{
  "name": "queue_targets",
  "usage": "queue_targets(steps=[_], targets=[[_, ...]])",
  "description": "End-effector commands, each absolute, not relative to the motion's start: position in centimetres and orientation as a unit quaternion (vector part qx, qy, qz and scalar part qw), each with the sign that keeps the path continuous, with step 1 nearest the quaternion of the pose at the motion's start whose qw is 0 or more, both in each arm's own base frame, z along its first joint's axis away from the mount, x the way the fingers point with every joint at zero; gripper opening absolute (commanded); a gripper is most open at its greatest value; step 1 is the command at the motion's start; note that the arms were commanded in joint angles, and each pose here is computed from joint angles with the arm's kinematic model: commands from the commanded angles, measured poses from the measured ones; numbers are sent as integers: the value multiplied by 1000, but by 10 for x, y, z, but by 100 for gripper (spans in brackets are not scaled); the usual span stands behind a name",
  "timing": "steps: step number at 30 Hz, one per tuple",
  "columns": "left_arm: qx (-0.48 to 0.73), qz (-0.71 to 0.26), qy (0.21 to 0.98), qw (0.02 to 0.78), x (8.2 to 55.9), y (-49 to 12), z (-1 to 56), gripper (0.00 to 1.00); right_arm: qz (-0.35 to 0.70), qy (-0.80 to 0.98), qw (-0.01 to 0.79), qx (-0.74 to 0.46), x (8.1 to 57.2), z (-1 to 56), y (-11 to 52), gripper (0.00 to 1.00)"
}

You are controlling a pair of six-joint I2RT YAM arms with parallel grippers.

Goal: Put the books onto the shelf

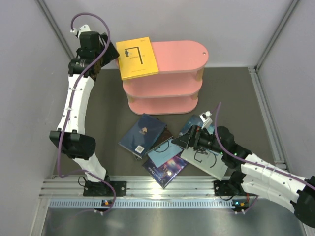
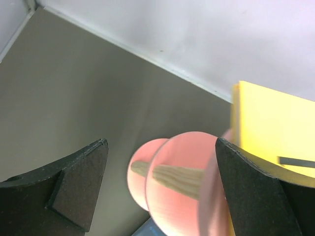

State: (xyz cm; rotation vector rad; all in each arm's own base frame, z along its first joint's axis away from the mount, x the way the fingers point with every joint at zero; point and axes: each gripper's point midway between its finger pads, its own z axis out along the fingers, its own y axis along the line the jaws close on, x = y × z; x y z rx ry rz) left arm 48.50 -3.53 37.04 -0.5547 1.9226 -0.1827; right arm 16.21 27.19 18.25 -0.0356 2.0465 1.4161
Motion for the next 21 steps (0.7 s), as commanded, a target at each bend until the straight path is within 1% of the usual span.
queue_targets(steps=[1, 7, 11, 16, 17, 20, 21], targets=[[-223, -99, 791, 561, 492, -49, 394, 96, 546, 762, 347, -27, 167, 200, 273, 100], [-224, -68, 792, 564, 498, -39, 401, 99, 544, 765, 345, -27, 166, 196, 272, 100], [-244, -30, 787, 566, 482, -13, 406, 99, 548, 763, 342, -32, 164, 197, 274, 100], [-267, -26, 774, 574, 438, 23, 416, 99, 558, 757, 338, -38, 163, 198, 277, 100], [-271, -24, 775, 570, 423, 27, 412, 99, 560, 758, 333, -37, 163, 196, 279, 100], [-284, -17, 778, 560, 402, 39, 394, 99, 575, 751, 323, -34, 164, 196, 288, 100], [-287, -15, 790, 542, 388, 40, 370, 99, 580, 749, 318, -36, 162, 197, 292, 100]])
